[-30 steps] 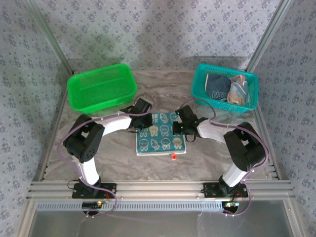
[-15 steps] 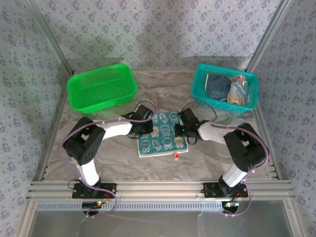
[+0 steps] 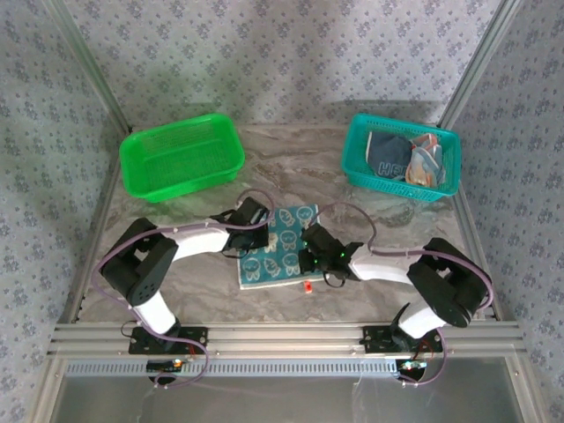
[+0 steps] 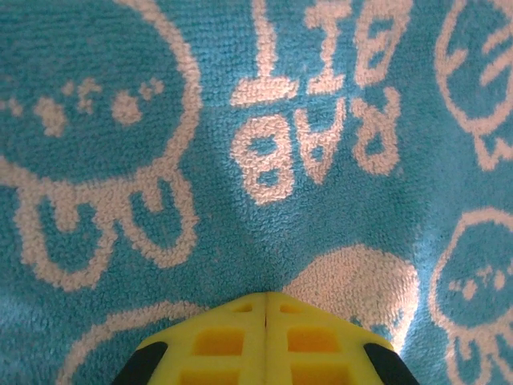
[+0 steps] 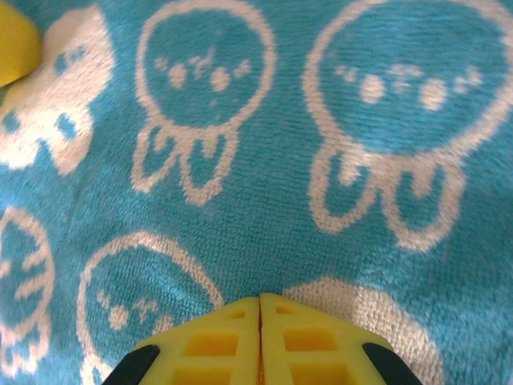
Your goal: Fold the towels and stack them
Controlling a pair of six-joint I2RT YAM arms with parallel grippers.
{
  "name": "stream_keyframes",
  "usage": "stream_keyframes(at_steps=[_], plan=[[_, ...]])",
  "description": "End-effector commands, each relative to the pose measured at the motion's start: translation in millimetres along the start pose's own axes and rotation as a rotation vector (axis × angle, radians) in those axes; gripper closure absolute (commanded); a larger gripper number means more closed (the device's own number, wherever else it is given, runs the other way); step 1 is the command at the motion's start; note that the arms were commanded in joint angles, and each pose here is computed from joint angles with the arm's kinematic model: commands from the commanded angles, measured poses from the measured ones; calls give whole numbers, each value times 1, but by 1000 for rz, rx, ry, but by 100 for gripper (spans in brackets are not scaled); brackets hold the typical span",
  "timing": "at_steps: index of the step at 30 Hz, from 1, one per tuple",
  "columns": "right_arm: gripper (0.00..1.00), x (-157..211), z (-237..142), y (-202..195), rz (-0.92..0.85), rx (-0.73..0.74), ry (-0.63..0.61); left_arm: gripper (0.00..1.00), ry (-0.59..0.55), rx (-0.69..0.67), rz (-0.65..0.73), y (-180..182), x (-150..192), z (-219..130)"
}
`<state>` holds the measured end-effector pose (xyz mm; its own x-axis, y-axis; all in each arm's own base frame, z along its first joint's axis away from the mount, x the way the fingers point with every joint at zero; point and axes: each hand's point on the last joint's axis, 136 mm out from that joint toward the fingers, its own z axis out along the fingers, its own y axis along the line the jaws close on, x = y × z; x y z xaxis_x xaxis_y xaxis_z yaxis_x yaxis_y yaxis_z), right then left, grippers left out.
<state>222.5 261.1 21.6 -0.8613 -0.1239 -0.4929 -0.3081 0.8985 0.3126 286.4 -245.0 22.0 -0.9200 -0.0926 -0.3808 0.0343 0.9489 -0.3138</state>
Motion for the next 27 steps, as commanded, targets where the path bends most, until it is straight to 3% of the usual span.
stream_keyframes(at_steps=[1,11,15,21,27], plan=[[90,52,-2,-11,26,75,116,97,85,-82,22,24,34,-2],[89,60,-13,-1,9,90,108,97,60,-128,25,39,45,-25],[85,40,-25,7,-44,83,93,95,28,-116,34,33,34,-39],[71,-10,-49,14,-36,39,21,86,-38,-96,38,30,-1,-60],[77,-65,-51,-7,5,66,-59,90,-74,-62,-13,50,-32,-62]])
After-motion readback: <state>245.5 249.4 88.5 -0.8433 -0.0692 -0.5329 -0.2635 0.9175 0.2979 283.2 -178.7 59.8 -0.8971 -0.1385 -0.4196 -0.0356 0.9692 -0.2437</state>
